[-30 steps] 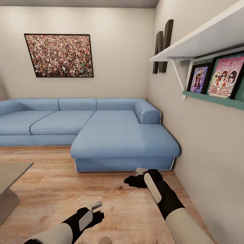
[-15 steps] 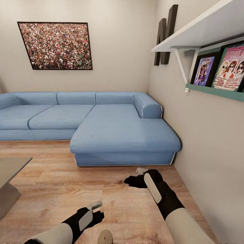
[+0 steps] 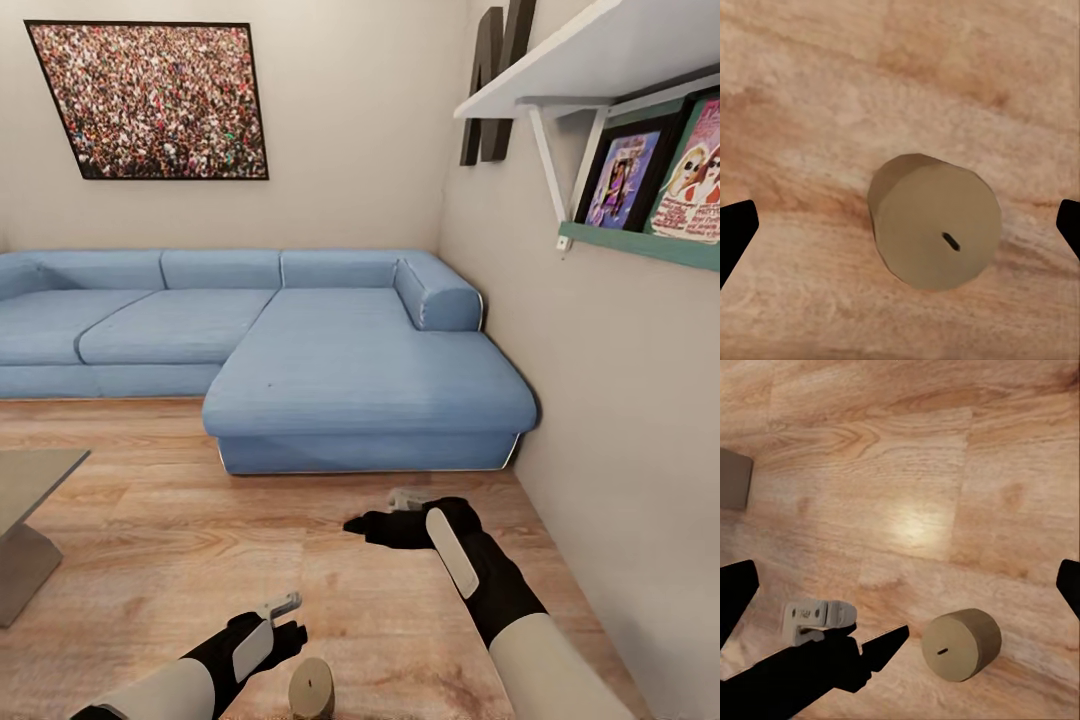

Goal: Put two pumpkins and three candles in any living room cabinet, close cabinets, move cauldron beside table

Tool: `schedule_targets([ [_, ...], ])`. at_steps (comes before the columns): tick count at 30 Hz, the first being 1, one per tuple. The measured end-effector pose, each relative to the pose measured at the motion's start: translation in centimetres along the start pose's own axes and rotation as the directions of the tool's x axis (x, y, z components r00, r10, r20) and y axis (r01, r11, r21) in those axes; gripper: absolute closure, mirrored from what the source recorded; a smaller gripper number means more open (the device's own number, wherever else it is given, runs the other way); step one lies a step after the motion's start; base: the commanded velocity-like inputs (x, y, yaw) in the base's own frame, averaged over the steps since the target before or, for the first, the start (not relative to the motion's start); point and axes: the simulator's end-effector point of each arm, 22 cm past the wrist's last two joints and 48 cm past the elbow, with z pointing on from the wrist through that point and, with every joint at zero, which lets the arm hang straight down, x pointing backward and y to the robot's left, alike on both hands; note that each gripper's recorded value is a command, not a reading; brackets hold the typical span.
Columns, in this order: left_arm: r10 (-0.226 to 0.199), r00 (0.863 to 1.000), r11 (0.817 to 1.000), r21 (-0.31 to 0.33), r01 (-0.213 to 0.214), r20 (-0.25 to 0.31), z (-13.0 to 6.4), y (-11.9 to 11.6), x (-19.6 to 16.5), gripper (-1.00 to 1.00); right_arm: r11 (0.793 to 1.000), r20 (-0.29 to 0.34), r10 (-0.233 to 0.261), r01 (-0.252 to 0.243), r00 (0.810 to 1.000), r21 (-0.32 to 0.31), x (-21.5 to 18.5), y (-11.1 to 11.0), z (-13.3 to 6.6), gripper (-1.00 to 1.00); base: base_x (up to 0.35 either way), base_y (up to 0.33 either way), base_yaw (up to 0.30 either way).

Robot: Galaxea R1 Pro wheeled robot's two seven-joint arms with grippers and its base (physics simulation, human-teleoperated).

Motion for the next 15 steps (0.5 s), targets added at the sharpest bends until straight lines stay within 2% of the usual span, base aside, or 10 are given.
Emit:
schedule_targets([
  [4, 0.006, 1.0, 1.0, -0.006, -0.006, -0.014, 0.6, 0.2, 0.6, -1.0, 0.999, -0.003, 0.002, -0.003, 1.0, -0.049, 0.1, 0.8, 0.4, -1.0, 0.0, 0.0, 0.0],
  [15, 0.009, 0.998, 1.0, -0.011, -0.01, -0.058, 2.1, 0.1, 2.7, -1.0, 0.998, -0.037, 0.024, -0.026, 0.999, -0.05, 1.4, -0.4, 2.0, -1.0, 0.0, 0.0, 0.0],
])
